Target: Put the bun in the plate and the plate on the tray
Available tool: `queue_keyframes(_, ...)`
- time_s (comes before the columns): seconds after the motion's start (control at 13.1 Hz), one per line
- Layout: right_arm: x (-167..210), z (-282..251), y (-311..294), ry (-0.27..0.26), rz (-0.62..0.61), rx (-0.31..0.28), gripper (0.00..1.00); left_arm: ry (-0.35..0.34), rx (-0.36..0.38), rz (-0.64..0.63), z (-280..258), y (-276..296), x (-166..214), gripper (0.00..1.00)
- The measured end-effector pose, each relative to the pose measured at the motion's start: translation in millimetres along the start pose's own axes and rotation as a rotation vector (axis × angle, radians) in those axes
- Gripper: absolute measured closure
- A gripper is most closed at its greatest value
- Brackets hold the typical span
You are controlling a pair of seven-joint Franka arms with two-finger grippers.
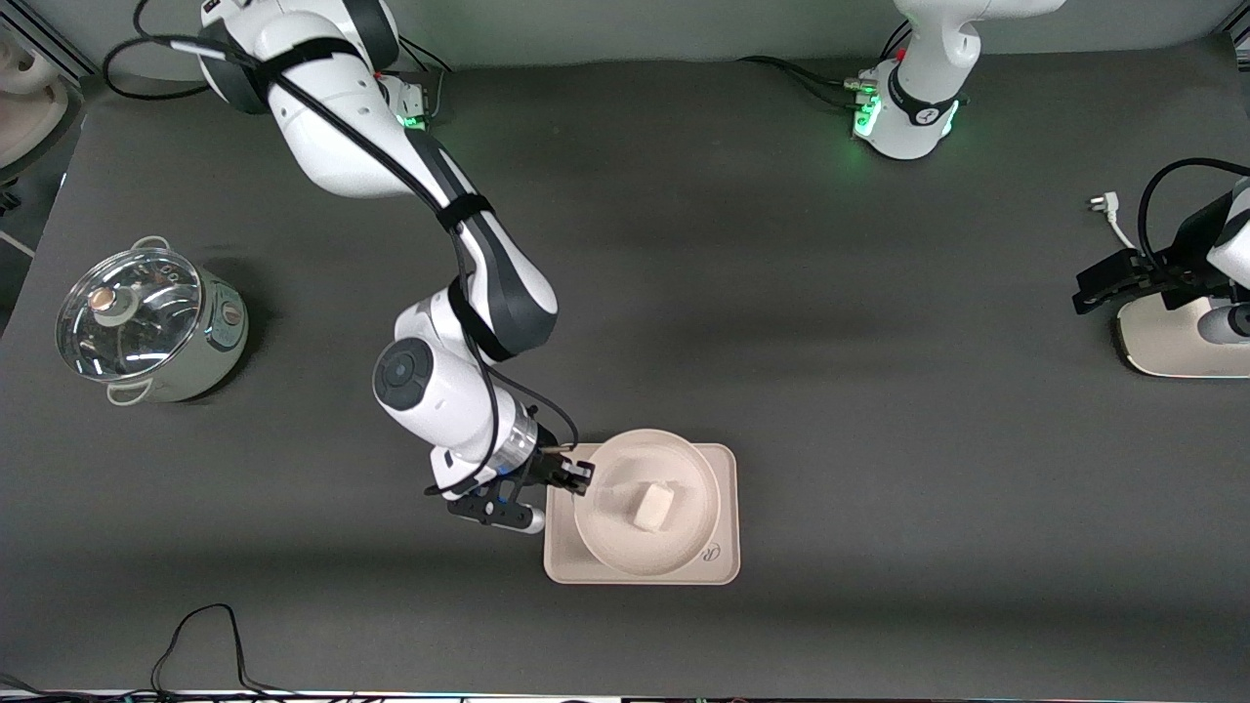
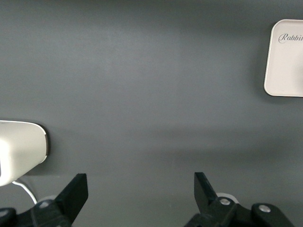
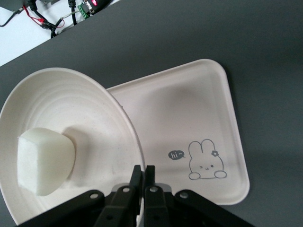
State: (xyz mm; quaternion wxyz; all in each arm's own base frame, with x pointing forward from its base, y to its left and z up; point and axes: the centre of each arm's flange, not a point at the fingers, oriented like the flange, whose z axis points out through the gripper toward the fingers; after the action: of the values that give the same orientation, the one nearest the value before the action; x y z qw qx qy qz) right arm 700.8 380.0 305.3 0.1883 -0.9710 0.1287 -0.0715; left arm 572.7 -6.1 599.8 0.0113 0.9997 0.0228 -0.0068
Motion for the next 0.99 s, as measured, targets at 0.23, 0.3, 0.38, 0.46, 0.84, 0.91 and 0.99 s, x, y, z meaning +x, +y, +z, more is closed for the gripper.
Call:
queue_keyframes(0.23,-2,37,9,-0.009,0.002,-0.012,0.96,0.001,0.000,0.000,0,0,0,0.00)
queue_keyframes(0.3,-4,52,16,-0.013,0.006,-0.022,0.96,0.001,0.000,0.000,0,0,0,0.00)
queue_keyframes(0.38,-5,65,22,-0.009,0.010,-0.027,0.96,0.002,0.000,0.000,-1,0,0,0.00)
queue_keyframes(0.46,-6,77,28,-0.004,0.013,-0.030,0.96,0.003,0.000,0.000,-1,0,0,0.00)
queue_keyframes(0.84,-11,107,43,-0.013,0.020,-0.051,0.96,0.007,0.000,0.000,-3,0,0,0.00)
queue_keyframes(0.91,-11,108,44,-0.007,0.021,-0.049,0.96,0.007,0.000,0.000,-3,0,0,0.00)
queue_keyframes(0.99,-11,111,46,-0.004,0.021,-0.049,0.96,0.007,0.000,0.000,-3,0,0,0.00)
